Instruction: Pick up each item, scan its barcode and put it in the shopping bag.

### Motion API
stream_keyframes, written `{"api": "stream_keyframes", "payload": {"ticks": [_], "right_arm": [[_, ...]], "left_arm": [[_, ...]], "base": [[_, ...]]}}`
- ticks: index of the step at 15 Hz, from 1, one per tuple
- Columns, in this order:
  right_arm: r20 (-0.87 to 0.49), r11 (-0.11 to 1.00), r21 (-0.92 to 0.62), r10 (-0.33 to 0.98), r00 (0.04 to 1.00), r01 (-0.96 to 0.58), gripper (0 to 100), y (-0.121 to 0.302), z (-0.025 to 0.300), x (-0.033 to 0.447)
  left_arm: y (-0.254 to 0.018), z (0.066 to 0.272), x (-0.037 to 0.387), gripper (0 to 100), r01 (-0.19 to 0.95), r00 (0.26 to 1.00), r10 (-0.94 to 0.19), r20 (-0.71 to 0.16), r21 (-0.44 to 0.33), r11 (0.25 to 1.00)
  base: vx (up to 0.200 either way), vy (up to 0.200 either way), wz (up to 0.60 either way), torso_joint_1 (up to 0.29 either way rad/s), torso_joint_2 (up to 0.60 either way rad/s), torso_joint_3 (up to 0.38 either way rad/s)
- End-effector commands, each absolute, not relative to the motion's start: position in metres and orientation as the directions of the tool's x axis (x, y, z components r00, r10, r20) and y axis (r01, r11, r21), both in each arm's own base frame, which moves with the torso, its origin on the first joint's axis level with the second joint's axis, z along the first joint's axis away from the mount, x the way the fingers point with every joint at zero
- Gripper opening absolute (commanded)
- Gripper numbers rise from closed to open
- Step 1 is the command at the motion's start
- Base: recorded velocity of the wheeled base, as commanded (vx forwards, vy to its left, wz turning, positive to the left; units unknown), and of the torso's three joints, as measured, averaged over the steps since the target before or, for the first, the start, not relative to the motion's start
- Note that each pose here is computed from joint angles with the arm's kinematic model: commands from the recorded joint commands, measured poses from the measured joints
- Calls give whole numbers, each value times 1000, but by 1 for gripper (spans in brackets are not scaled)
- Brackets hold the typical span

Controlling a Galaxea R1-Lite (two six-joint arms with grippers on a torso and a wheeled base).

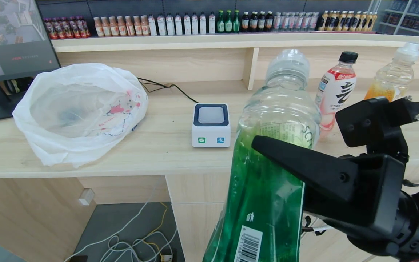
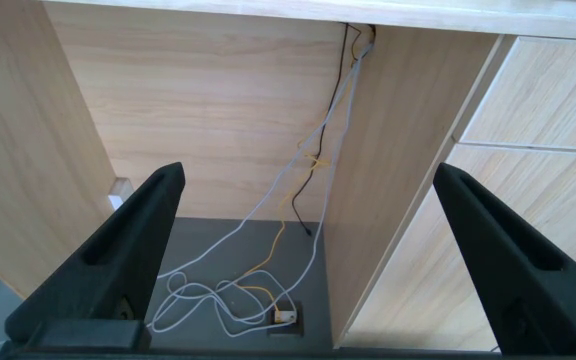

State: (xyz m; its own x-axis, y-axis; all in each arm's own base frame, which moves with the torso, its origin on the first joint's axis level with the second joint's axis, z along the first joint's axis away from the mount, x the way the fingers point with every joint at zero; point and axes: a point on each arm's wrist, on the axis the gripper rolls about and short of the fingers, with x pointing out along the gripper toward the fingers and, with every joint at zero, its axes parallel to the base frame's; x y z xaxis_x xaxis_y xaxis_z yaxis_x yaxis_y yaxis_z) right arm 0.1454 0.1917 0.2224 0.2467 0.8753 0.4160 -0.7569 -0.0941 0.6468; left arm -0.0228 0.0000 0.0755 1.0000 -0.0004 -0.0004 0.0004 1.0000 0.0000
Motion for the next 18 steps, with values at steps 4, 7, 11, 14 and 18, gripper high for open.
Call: {"api": "stream_keyframes", "payload": {"ticks": [4,7,11,14,18], "right_arm": [[422,-34,578,867,263,-815,0,189,223,144],[413,46,467,872,263,-883,0,189,221,143],[366,249,258,869,332,-934,0,188,226,145],[359,496,200,765,535,-845,0,181,260,146],[267,673,-20,716,645,-739,0,167,260,140]], "left_arm": [[0,75,-23,100,0,1000,0,0,0,1000],[0,75,-23,100,0,1000,0,0,0,1000],[0,75,-23,100,2,1000,-2,0,0,1000],[0,75,-23,100,2,1000,-2,0,0,1000],[0,75,-23,100,2,1000,-2,0,0,1000]], "base": [[0,0,0,0,0,0],[0,0,0,0,0,0],[0,0,0,0,0,0],[0,0,0,0,0,0],[0,0,0,0,0,0]]}}
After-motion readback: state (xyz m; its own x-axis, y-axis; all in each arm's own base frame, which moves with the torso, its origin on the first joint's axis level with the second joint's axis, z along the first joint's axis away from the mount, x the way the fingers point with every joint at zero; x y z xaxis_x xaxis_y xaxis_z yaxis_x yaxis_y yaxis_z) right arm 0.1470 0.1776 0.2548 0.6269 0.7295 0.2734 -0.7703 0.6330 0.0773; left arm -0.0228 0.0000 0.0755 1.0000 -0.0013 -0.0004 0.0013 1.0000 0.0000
